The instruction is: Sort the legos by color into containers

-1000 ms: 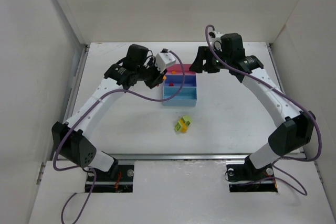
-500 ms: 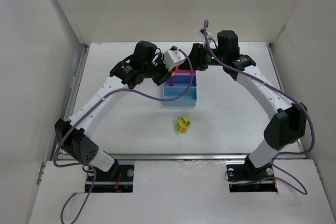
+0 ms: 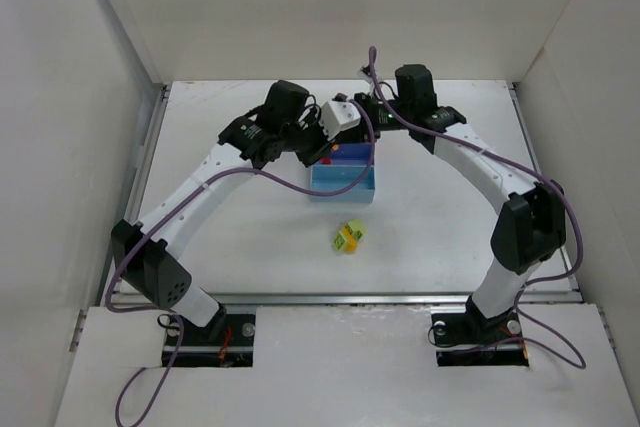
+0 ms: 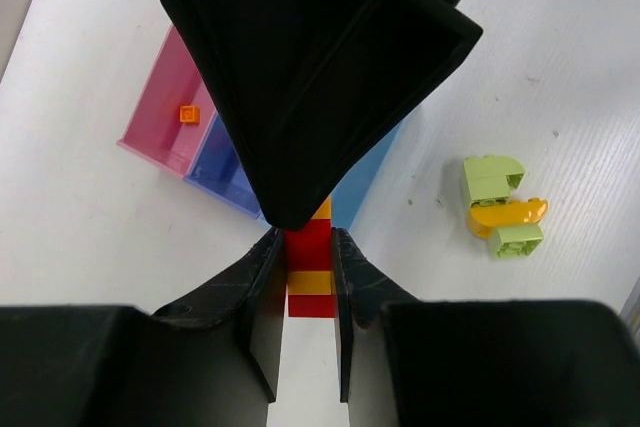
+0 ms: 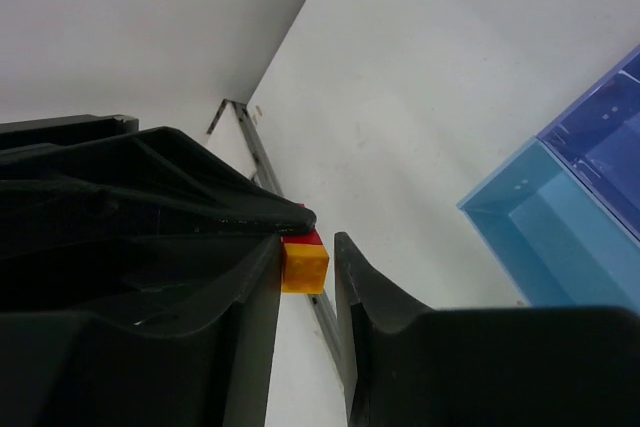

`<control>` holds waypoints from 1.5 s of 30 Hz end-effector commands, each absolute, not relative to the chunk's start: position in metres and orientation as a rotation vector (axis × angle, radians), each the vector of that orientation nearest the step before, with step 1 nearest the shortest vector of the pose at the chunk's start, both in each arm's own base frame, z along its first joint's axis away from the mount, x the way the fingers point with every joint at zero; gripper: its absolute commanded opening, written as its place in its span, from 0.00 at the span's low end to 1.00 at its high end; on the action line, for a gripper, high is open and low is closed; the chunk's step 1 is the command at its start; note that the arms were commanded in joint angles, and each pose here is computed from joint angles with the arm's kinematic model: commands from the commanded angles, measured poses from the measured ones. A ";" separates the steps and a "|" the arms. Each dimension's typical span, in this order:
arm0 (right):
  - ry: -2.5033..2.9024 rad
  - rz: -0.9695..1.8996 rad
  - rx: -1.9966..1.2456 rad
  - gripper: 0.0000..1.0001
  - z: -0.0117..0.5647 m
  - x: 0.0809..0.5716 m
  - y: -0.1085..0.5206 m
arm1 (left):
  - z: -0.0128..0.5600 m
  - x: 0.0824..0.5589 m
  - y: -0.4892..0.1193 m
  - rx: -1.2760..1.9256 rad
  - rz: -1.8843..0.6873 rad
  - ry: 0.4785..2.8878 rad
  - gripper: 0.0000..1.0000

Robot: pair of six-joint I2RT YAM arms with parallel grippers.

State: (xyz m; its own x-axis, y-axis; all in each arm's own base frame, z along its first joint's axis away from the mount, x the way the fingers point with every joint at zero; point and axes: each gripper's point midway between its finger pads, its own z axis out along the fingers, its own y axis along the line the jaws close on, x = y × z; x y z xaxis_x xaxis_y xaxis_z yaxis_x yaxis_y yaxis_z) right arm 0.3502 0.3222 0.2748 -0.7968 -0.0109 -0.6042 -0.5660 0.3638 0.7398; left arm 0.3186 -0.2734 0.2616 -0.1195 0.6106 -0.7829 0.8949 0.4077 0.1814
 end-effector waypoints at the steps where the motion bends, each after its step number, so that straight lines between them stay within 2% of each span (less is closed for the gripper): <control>1: 2.040 1.441 -0.550 0.32 0.292 0.353 0.327 | 0.296 0.321 -0.279 1.266 -0.433 1.727 0.00; 4: 2.040 1.441 -0.550 0.32 0.292 0.353 0.327 | 0.292 0.321 -0.279 1.270 -0.434 1.735 0.00; 5: 2.040 1.441 -0.550 0.29 0.292 0.353 0.327 | 0.292 0.321 -0.279 1.270 -0.434 1.735 0.00; 6: 2.040 1.441 -0.550 0.21 0.292 0.353 0.327 | 0.292 0.321 -0.279 1.270 -0.434 1.735 0.00; 9: 2.054 1.438 -0.552 0.06 0.287 0.352 0.326 | 0.288 0.323 -0.276 1.262 -0.408 1.753 0.00; 11: 2.054 1.438 -0.552 0.00 0.287 0.352 0.326 | 0.283 0.324 -0.273 1.260 -0.392 1.769 0.00; 16: 2.140 1.307 -0.413 0.00 0.268 0.368 0.302 | 0.264 0.317 -0.259 1.259 -0.401 1.834 0.00; 22: 2.123 1.233 -0.297 0.00 0.273 0.389 0.276 | 0.219 0.311 -0.226 1.211 -0.415 1.984 0.00; 29: 2.127 1.168 -0.222 0.00 0.272 0.419 0.277 | 0.221 0.310 -0.226 1.192 -0.426 2.000 0.00; 31: 2.198 1.029 -0.121 0.00 0.245 0.445 0.268 | 0.220 0.310 -0.222 1.182 -0.422 2.006 0.00; 32: 2.178 0.974 -0.103 0.00 0.254 0.460 0.265 | 0.216 0.308 -0.221 1.176 -0.427 2.021 0.00; 33: 2.263 0.835 -0.042 0.00 0.222 0.474 0.256 | 0.216 0.308 -0.221 1.176 -0.427 2.021 0.00; 34: 2.274 0.769 -0.024 0.00 0.215 0.484 0.251 | 0.216 0.308 -0.221 1.168 -0.432 2.027 0.00; 35: 2.251 0.722 -0.034 0.00 0.223 0.493 0.257 | 0.216 0.308 -0.221 1.167 -0.432 2.027 0.00; 38: 2.320 0.547 -0.037 0.00 0.187 0.509 0.253 | 0.219 0.306 -0.221 1.154 -0.436 2.025 0.00; 45: 2.342 0.511 -0.077 0.00 0.166 0.516 0.273 | 0.214 0.304 -0.217 1.140 -0.421 2.050 0.00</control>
State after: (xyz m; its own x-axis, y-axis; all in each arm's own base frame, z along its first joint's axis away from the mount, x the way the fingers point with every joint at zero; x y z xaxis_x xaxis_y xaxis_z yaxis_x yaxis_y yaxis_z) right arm 0.5116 0.2695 0.1383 -0.7841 0.1070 -0.6114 -0.1774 0.9053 0.3859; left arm 0.3102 -0.2195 0.2018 -0.3398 0.6123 -0.7139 0.8392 0.5400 0.0637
